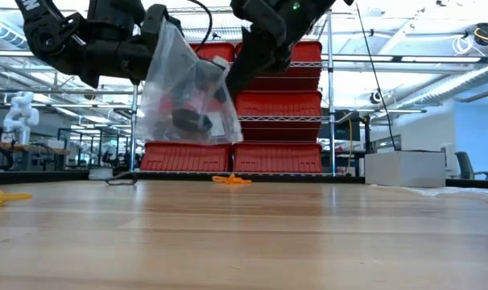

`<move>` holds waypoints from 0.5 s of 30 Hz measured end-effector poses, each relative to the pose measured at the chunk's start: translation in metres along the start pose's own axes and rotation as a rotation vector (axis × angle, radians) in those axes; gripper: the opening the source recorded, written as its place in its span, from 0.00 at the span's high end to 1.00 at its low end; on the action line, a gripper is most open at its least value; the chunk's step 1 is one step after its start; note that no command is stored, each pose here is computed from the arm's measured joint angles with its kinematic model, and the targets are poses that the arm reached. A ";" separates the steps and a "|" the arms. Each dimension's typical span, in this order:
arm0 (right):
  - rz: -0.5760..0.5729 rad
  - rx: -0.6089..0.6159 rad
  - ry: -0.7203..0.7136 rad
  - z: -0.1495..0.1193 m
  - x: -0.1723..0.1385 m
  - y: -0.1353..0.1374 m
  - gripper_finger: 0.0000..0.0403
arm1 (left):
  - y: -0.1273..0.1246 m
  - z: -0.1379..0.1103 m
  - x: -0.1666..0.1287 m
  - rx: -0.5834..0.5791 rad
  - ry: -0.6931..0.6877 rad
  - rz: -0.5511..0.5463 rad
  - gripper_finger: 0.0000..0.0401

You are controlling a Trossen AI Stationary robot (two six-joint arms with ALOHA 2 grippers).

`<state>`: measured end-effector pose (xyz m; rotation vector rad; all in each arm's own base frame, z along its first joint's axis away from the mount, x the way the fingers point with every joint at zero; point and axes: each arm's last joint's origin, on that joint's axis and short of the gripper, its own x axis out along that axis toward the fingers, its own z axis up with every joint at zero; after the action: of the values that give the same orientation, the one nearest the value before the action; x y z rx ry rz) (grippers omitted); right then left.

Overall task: Sort rubber bands
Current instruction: Put the left black rubber band on the zip bag, then put the black rubber band on the zip bag

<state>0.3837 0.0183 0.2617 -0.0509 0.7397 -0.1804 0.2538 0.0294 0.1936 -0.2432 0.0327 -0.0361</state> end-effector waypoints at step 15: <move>0.023 -0.003 -0.099 0.014 -0.067 0.000 0.56 | -0.004 0.008 -0.003 0.099 -0.029 -0.041 1.00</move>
<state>0.3448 0.0302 0.3171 -0.0535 0.6418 -0.1534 0.2505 0.0271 0.2021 -0.1456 -0.0034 -0.0747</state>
